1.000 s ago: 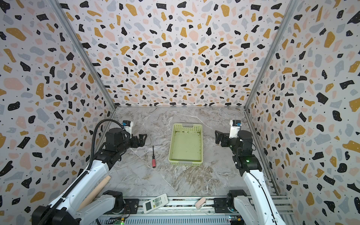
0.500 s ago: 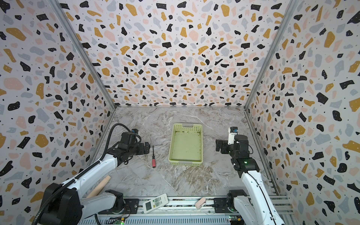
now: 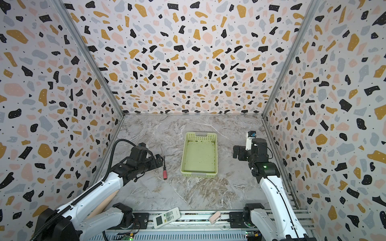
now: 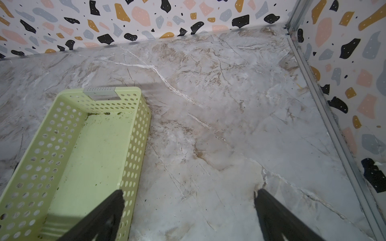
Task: Put the screwdriver in the bin
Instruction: Pick up the screwdriver from the center of the table.
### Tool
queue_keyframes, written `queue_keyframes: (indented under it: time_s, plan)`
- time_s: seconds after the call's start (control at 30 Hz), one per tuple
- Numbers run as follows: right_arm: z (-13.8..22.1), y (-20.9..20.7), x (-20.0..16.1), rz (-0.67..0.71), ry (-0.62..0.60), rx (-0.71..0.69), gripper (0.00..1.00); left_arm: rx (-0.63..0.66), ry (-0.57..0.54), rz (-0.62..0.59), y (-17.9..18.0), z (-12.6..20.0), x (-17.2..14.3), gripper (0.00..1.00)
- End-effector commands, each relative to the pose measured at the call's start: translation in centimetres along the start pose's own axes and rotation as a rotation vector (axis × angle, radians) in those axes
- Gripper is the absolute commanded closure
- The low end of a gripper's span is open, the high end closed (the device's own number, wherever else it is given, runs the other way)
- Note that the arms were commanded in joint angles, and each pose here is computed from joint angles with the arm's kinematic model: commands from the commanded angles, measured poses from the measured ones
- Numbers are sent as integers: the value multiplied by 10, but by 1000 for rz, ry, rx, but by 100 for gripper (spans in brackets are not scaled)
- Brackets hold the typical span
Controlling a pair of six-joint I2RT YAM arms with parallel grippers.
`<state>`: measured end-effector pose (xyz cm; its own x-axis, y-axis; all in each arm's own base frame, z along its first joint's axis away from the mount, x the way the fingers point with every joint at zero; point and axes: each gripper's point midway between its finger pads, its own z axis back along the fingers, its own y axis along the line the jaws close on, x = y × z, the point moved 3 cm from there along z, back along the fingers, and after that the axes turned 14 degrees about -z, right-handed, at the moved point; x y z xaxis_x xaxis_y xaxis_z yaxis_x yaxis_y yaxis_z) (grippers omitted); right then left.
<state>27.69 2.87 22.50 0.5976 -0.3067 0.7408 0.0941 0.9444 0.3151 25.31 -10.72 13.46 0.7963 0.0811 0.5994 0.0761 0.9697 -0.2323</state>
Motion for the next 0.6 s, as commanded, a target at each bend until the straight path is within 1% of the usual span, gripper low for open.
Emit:
queue_keyframes:
  time_s: [0.0, 0.17, 0.3, 0.43, 0.57]
  plan:
    - [1, -3, 4, -12, -8, -26, 0, 24, 83, 38, -2, -9, -26, 0]
    - [-4, -2, 5, -5, -6, -17, 1, 50, 115, -1, -18, -19, -34, 0]
    - [-5, -5, 5, 7, -12, -33, 1, 44, 130, 7, -26, -27, -39, 2]
    - [-3, -5, 3, 1, -32, -22, 1, 85, 149, -29, -30, -33, -43, 2]
    - [-1, -8, 0, -3, -42, -27, 1, 128, 154, -53, -26, -38, -43, 9]
